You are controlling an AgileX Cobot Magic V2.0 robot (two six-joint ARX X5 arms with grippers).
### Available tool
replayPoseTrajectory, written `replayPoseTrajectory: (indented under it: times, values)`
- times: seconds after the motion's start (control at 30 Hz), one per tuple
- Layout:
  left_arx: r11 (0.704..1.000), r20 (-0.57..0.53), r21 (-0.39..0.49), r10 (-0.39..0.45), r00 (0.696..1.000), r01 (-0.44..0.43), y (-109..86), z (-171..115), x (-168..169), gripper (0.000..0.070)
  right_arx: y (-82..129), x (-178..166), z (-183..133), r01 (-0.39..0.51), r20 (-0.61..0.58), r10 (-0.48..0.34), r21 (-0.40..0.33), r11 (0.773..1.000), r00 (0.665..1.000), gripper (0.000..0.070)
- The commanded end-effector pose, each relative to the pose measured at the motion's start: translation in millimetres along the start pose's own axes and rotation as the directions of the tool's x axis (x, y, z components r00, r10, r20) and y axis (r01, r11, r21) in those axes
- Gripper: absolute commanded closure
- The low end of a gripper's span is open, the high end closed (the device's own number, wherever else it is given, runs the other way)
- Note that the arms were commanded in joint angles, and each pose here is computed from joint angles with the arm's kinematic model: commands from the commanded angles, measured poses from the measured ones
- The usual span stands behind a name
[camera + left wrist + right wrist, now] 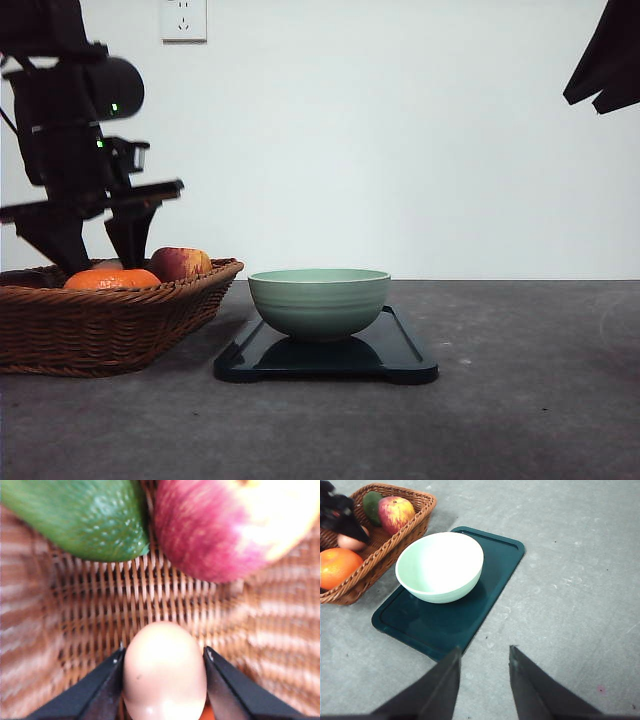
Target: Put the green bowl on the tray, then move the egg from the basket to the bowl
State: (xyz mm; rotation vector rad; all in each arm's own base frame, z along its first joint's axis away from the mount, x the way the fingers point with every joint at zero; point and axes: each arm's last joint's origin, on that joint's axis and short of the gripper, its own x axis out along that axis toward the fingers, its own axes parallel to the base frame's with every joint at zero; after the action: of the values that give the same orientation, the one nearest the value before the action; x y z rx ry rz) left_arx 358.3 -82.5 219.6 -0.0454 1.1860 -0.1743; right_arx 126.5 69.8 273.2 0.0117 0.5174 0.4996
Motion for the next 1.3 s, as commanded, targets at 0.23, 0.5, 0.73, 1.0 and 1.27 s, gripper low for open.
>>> replayPoseTrajectory:
  times: [0.23,0.5,0.73,1.0,1.27]
  values:
    - [0.998,0.088,0.067,-0.012,0.996,0.006,-6.5,-1.5,-50.3,0.0469,0.9,0.3,2.1,-0.002,0.010,0.002,-0.003,1.000,1.000,0.0513]
    - [0.985,0.261,0.148,-0.125,0.957,0.088,-29.2,-6.8,-101.8,0.0485,0.9,0.3,2.2,-0.002,0.010,0.002,-0.003,1.000,1.000,0.0513]
    - [0.953,0.390,0.209,-0.288,0.874,0.220,-65.4,-4.1,-119.4,0.0482,0.9,0.3,2.2,-0.002,0.010,0.002,-0.003,1.000,1.000,0.0513]
    - [0.914,0.433,0.321,-0.374,0.820,0.247,-113.3,-3.3,-105.3,0.0475,1.1,0.3,2.1,-0.008,0.009,0.008,-0.003,1.000,1.000,0.0513]
    - [0.897,0.376,0.359,-0.392,0.839,0.259,-141.9,-2.1,-59.5,0.0475,1.1,0.3,2.1,-0.009,0.008,0.009,-0.003,1.000,1.000,0.0513]
